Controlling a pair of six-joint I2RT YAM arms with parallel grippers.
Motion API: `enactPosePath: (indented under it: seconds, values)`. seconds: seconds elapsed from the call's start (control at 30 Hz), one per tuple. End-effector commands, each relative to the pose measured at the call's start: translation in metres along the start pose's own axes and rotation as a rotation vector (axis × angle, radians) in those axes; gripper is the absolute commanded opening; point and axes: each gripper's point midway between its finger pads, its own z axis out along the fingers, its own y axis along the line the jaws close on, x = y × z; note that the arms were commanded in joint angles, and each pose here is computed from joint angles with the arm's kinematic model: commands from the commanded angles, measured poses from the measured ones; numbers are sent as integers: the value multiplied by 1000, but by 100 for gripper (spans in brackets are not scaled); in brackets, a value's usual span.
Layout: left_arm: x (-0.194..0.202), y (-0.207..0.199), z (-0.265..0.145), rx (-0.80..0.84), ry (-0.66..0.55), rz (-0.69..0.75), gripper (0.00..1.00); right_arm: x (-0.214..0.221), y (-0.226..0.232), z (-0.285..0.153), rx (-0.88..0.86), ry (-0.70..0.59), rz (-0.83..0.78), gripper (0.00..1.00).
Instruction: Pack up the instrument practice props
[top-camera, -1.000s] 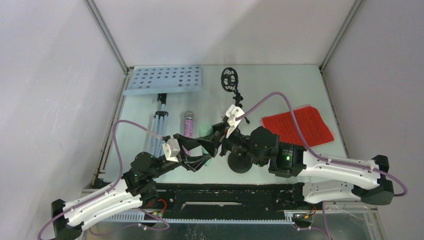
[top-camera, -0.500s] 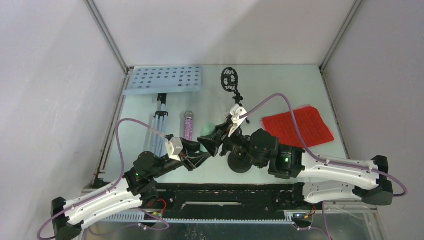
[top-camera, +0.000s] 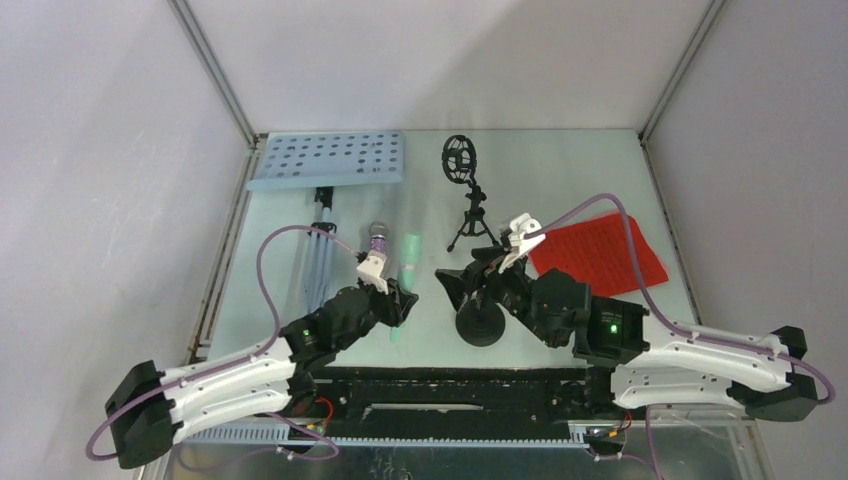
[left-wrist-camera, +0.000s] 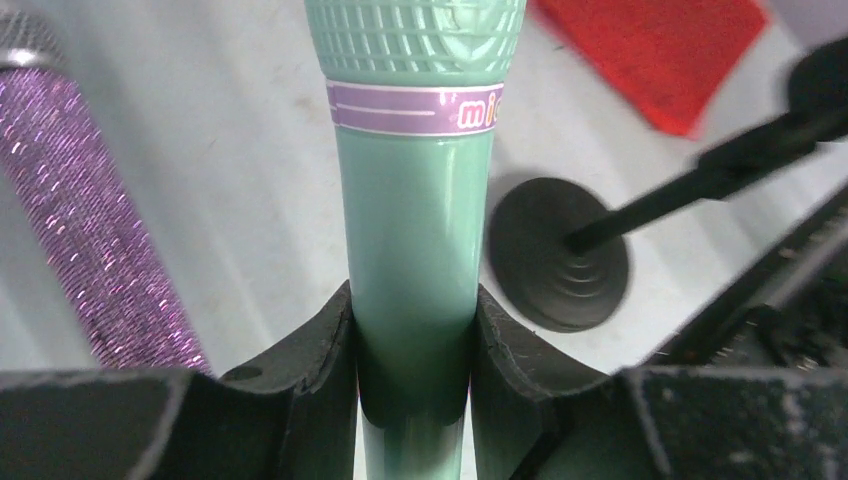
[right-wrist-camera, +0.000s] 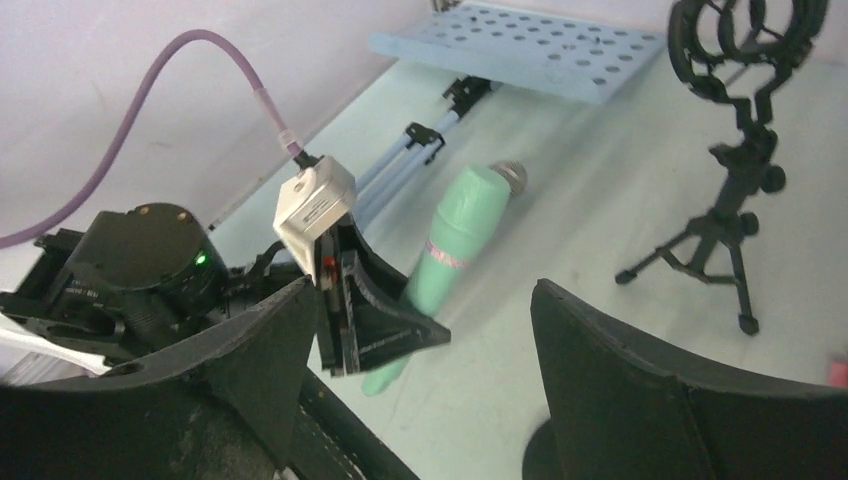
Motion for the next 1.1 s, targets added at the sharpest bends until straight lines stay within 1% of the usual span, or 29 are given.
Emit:
enactPosePath:
  seconds: [0.0,0.1,0.13,0.3,0.53,0.67,0.8,1.0,1.07]
  values:
    - [-7,27,14,-172,13,-111,0,4,-18,-15,68,14,67,85]
    - [-5,43,24,-260,50,-136,0,5,-28,-25,99,22,101,85]
    - [1,51,29,-296,88,-135,0,7,-32,-27,113,29,105,85]
    - [4,60,55,-370,219,-138,0,17,-47,-38,170,56,159,85]
    - [11,76,82,-480,311,-113,0,21,-59,-52,204,73,205,85]
    - [26,94,89,-558,383,-105,0,22,-67,-60,228,77,230,85]
    - [34,103,91,-599,409,-93,0,23,-73,-65,244,79,238,85]
    - [38,109,92,-616,432,-91,0,31,-78,-67,267,95,234,85]
    - [39,111,92,-625,436,-97,5,35,-78,-67,266,101,236,85]
